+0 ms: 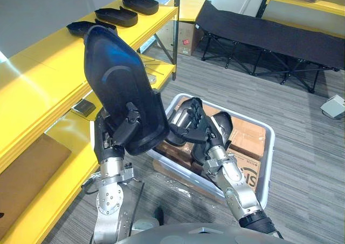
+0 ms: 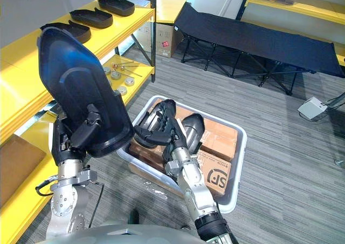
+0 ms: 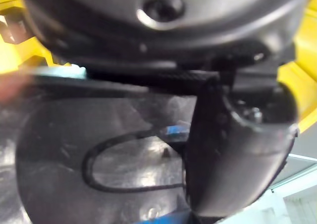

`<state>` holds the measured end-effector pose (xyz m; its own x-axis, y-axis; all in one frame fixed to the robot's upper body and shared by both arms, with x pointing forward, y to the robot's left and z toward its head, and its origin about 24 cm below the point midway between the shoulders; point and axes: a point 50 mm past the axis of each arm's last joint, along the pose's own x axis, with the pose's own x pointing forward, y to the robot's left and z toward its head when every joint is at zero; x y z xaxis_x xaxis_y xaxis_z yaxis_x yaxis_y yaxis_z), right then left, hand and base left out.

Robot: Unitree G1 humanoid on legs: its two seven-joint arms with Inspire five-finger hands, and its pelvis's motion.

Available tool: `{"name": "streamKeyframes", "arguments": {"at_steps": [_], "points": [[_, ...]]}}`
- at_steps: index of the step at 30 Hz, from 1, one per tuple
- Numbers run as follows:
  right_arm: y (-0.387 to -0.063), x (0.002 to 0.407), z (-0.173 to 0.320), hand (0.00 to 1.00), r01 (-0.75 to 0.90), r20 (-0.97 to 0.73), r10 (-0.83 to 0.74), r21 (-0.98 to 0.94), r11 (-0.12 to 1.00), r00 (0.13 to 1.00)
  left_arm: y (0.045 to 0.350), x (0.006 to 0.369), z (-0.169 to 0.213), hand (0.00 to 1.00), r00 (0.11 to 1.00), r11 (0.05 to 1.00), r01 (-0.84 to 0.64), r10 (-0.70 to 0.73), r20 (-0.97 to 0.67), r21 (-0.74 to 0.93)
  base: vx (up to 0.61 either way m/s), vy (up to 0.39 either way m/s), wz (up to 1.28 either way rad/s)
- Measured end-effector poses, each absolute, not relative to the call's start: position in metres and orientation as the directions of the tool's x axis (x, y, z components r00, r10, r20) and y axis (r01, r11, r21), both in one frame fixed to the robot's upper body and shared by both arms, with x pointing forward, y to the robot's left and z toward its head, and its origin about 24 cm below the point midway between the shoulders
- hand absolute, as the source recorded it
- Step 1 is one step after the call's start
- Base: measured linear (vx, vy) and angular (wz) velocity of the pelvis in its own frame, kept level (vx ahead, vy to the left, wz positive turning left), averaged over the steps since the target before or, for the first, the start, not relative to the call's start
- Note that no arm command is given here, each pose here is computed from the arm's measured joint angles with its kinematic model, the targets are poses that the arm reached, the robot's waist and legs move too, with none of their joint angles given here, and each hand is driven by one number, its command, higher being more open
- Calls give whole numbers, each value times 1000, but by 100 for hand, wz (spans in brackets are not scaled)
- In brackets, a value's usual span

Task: Walk over and take three plastic housings, then place them on the shelf

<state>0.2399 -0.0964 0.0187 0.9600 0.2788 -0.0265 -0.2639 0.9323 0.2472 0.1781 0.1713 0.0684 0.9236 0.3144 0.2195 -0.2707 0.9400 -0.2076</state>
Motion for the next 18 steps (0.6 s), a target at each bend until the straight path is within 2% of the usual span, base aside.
{"name": "streamKeyframes", "arguments": {"at_steps": [3,6,10,13,18], "points": [[-93,240,19,100,-278,-23,292,248,928,956,176,176,68,0,923,941,-277,316,218,-195,-3,4,27],[-97,239,19,100,-261,-29,273,217,941,962,176,174,65,0,934,949,-257,293,207,-185,-36,29,98],[-124,231,11,100,-186,-67,196,137,973,978,164,176,59,0,962,963,-157,198,186,-217,44,120,113],[-125,232,13,100,-190,-52,199,140,972,979,166,176,58,0,967,971,-145,180,182,-191,30,77,24],[-130,229,18,100,-162,-11,166,156,974,986,148,175,54,0,983,978,-56,90,163,-203,-4,41,-1]]}}
